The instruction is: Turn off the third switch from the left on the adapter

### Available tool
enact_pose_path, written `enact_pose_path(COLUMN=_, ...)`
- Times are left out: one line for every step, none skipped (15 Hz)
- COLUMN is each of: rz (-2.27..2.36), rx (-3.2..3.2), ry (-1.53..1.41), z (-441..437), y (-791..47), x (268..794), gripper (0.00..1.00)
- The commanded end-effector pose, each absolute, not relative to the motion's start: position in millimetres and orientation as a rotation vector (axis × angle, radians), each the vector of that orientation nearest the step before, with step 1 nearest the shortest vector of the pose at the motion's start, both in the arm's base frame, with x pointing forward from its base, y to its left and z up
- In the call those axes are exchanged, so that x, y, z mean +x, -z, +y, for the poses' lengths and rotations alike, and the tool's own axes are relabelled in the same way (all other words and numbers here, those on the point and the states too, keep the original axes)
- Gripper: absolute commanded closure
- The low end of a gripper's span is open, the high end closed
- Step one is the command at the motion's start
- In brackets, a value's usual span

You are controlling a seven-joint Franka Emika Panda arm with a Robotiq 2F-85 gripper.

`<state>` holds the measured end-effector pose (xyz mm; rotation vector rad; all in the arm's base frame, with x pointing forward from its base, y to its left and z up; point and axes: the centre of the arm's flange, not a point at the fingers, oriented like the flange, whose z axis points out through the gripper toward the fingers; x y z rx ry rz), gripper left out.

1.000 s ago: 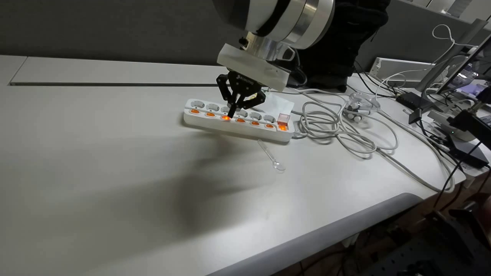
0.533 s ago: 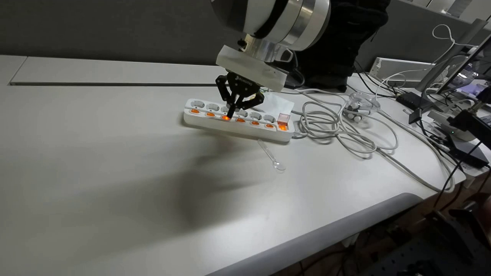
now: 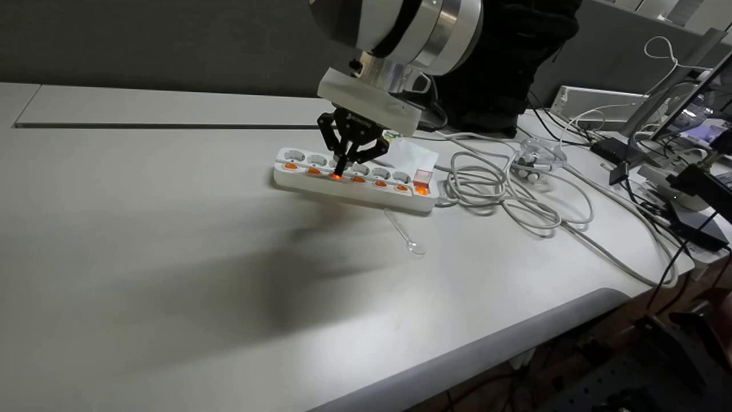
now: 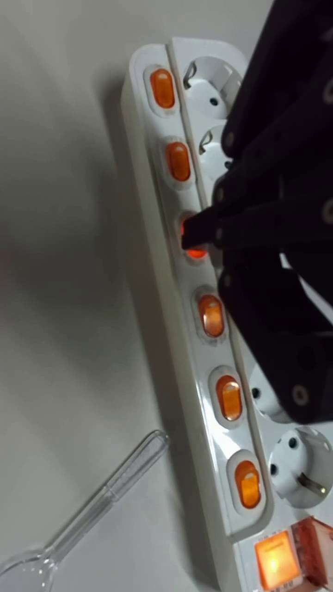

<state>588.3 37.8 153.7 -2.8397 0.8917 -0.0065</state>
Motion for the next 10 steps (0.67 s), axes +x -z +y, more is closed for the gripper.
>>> enact_pose_path(rz=0.890, rx=-2.835, ry=-0.023, z=41.2, y=-152.3, x=598.9, gripper=1.00)
enact_pose_path(rz=0.887, rx=-2.836, ry=-0.027, z=42.6, y=-151.6, x=599.5, gripper=1.00)
enact_pose_path(rz=0.884, rx=-2.837, ry=-0.032, z=44.2, y=-150.3, x=599.9, gripper=1.00)
enact_pose_path(rz=0.882, rx=-2.837, ry=-0.036, z=45.3, y=-149.5, x=600.4, gripper=1.00)
enact_pose_path(rz=0.882, rx=-2.836, ry=-0.041, z=46.7, y=-147.7, x=600.5, gripper=1.00)
enact_pose_path(rz=0.881, rx=-2.834, ry=-0.047, z=48.2, y=-146.5, x=600.2, gripper=1.00)
enact_pose_path(rz=0.879, rx=-2.834, ry=-0.050, z=49.1, y=-146.0, x=599.9, gripper=1.00)
enact_pose_path(rz=0.884, rx=-2.831, ry=-0.049, z=49.9, y=-145.5, x=598.7, gripper=1.00)
enact_pose_path(rz=0.884, rx=-2.830, ry=-0.048, z=50.2, y=-145.1, x=597.8, gripper=1.00)
enact_pose_path(rz=0.891, rx=-2.828, ry=-0.045, z=50.2, y=-144.8, x=597.1, gripper=1.00)
